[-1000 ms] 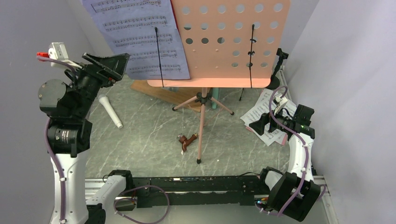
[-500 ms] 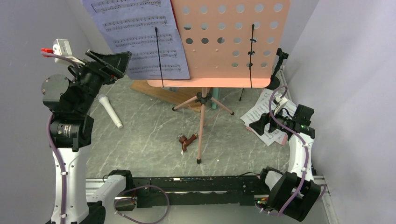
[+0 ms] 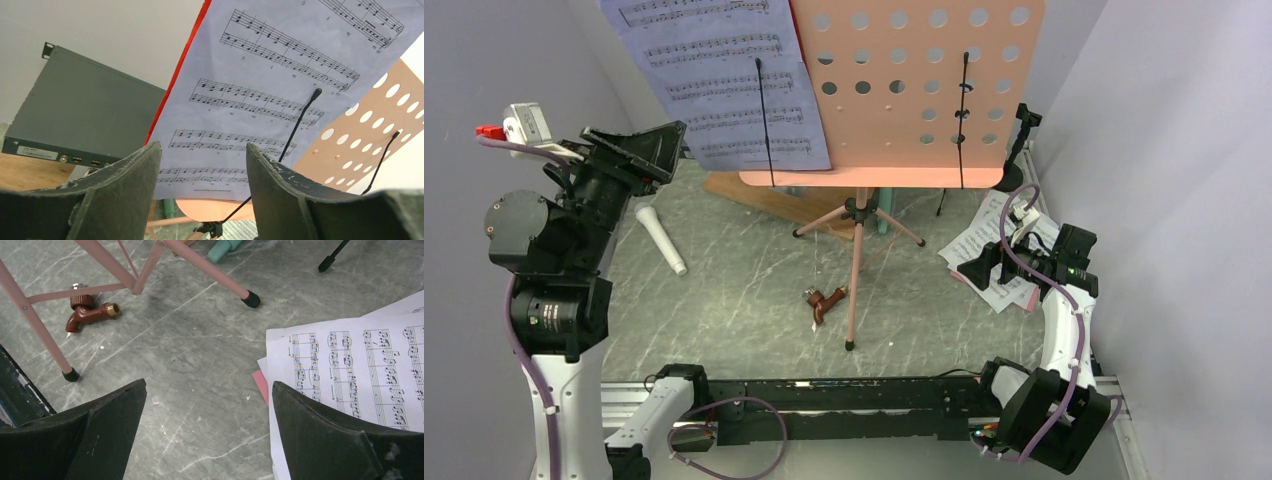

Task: Pack up the instrument practice props
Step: Pick up the sheet music from the music stand.

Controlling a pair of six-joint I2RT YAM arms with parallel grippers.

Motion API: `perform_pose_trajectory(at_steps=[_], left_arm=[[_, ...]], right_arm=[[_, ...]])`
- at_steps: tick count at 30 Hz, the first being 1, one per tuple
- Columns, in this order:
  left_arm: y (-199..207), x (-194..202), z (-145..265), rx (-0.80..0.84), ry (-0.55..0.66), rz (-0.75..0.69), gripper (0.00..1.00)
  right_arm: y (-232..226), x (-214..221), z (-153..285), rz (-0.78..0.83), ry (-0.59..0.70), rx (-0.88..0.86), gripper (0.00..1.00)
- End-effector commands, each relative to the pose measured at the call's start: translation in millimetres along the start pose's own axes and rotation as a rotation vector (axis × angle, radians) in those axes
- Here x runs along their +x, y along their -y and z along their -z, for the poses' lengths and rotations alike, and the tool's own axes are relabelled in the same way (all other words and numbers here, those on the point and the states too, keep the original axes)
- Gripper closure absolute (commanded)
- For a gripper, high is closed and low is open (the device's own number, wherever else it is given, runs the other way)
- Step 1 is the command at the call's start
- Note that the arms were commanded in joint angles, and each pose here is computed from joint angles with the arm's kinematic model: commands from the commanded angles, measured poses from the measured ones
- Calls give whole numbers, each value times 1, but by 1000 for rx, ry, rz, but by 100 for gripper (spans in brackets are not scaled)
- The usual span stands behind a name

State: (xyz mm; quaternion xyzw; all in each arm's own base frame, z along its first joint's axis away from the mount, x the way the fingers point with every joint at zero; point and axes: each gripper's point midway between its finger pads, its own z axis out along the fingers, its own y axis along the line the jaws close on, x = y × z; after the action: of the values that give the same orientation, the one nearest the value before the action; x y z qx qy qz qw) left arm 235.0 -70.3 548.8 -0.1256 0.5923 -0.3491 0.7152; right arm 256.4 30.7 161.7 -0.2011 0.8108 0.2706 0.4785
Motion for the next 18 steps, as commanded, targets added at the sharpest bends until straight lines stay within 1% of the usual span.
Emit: perform_pose_trajectory(at_steps=[1, 18], left_arm=[[10, 11, -5, 63, -63, 19, 34], [-3, 24, -21, 48, -105, 21, 35]], right_arm=[[-2, -17, 2, 60, 30, -17, 0], [-2, -17, 3, 60, 30, -17, 0]])
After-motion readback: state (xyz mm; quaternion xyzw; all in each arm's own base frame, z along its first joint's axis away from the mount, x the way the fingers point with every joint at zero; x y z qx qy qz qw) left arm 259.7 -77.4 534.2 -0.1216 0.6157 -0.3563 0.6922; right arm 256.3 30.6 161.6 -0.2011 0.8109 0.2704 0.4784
